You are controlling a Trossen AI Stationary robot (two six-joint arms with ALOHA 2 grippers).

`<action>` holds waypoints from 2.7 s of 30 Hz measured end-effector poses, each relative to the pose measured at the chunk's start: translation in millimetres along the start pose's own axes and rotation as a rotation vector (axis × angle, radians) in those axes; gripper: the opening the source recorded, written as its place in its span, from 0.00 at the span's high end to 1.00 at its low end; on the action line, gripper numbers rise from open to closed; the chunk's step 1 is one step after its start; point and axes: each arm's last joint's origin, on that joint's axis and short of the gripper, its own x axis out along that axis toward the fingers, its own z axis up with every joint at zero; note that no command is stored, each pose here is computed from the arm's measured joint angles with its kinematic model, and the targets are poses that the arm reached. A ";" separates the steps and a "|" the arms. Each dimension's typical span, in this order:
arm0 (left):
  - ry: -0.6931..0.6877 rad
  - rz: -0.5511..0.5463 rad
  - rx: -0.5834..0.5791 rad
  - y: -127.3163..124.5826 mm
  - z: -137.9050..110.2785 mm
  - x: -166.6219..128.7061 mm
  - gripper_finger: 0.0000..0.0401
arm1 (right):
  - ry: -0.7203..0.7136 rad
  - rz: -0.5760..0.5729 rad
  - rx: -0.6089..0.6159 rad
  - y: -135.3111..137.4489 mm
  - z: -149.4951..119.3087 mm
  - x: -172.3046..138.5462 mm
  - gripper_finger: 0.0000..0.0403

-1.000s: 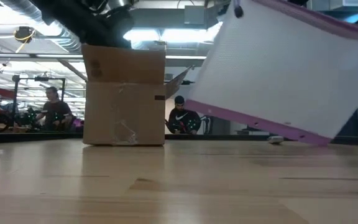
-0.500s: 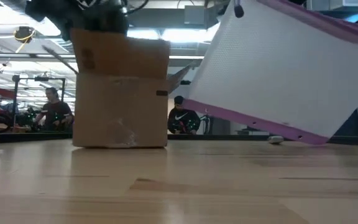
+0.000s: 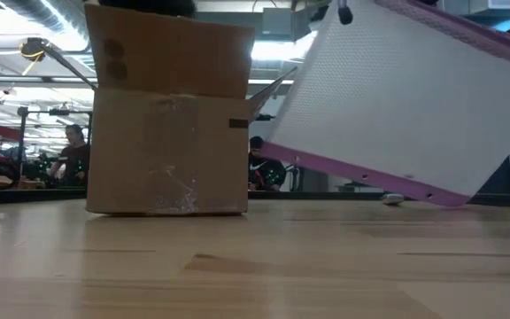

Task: Unpack boxes
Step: Put the pink earphone into the zip bag

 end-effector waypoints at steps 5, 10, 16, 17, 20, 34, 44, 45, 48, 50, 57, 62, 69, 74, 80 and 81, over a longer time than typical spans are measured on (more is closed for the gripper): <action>0.132 0.306 0.052 16.8 31.0 -17.9 0.97 | -0.001 0.000 -0.015 0.0 0.1 0.0 1.00; 0.023 0.361 0.217 15.5 81.9 -38.1 0.82 | 0.003 0.014 -0.017 0.4 0.0 0.0 1.00; 0.172 0.597 0.223 51.8 82.8 -19.6 0.55 | 0.010 0.035 -0.015 1.1 -0.2 0.0 1.00; 0.214 0.629 0.197 59.7 79.5 -12.8 0.50 | 0.009 0.035 -0.015 1.1 -0.3 -0.1 1.00; 0.317 0.681 0.160 78.8 69.2 11.8 0.39 | 0.011 0.042 -0.014 1.2 -0.3 0.0 1.00; 0.485 0.602 0.021 119.7 49.2 55.8 0.39 | 0.020 0.040 -0.019 1.0 -1.1 0.0 1.00; 0.351 0.515 -0.034 139.6 23.2 43.8 0.38 | 0.024 0.052 -0.044 1.4 -1.3 -0.1 1.00; 0.334 0.517 -0.020 139.5 23.2 44.0 0.38 | 0.024 0.052 -0.047 1.4 -1.4 -0.1 1.00; 0.417 0.552 -0.012 147.4 12.2 45.5 0.37 | 0.025 0.051 -0.050 1.2 -1.5 -0.1 1.00; 0.479 0.579 -0.035 157.1 1.5 47.5 0.37 | 0.025 0.052 -0.050 1.3 -1.5 -0.1 1.00; 0.472 0.571 -0.090 171.8 -7.5 61.3 0.37 | 0.026 0.050 -0.049 1.2 -1.5 -0.1 1.00; 0.526 0.561 -0.109 178.5 -19.1 73.2 0.37 | 0.024 0.043 -0.049 1.0 -1.5 0.0 1.00; 0.485 0.543 -0.114 173.4 -21.1 84.3 0.43 | 0.023 0.044 -0.046 1.0 -1.4 -0.1 1.00; 0.491 0.524 -0.093 165.2 -20.9 84.5 0.72 | 0.021 0.040 -0.047 0.9 -1.3 -0.1 1.00; 0.479 0.498 -0.074 155.0 -19.0 84.9 0.97 | 0.022 0.039 -0.049 0.8 -1.4 -0.1 1.00; 0.477 0.497 -0.073 153.3 -17.8 83.6 0.98 | 0.021 0.040 -0.048 0.9 -1.4 -0.1 1.00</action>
